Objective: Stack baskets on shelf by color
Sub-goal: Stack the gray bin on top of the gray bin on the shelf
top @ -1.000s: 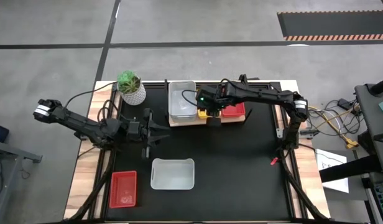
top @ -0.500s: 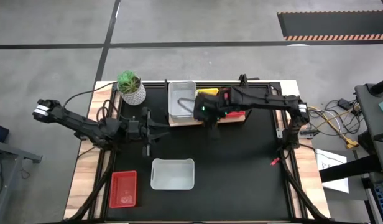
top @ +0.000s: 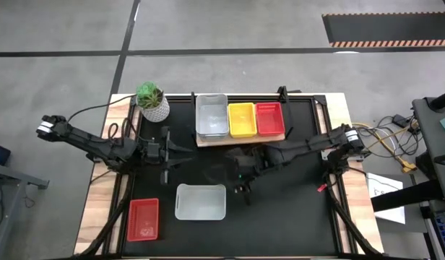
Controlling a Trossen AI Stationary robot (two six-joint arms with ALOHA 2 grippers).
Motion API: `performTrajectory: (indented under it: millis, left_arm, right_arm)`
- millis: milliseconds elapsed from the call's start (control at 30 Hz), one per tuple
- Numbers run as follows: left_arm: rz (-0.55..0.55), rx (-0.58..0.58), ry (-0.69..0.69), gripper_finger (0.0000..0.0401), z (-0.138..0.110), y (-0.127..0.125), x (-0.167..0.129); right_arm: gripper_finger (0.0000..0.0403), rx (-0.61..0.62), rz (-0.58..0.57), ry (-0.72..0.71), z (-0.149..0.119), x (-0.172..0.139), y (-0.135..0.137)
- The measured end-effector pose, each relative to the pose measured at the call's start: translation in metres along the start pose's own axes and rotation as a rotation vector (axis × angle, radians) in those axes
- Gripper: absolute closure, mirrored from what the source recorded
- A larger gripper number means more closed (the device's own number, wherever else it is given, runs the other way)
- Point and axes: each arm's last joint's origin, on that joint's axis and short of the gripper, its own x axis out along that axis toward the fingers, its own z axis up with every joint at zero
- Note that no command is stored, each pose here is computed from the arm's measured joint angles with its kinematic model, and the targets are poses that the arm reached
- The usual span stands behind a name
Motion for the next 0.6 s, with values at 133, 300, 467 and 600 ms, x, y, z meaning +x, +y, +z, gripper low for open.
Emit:
performTrajectory:
  millis: [133,300,467,600]
  left_arm:
    - [-0.004,-0.005,0.036,0.0301,-0.001,0.002,-0.005]
    - [-0.004,-0.012,0.041,0.0301,0.0,0.003,-0.008]
    - [-0.004,-0.011,0.044,0.0301,-0.001,0.003,-0.009]
    - [-0.005,-0.007,0.052,0.0301,-0.002,0.003,-0.009]
  right_arm:
    - [0.0253,-0.162,0.009,-0.027,0.004,0.018,0.014]
    - [0.0223,-0.426,0.039,0.023,0.006,0.053,0.023]
    - [0.0221,-0.636,0.07,0.077,0.002,0.081,0.024]
    - [0.0228,-0.731,0.083,0.102,-0.001,0.1,0.019]
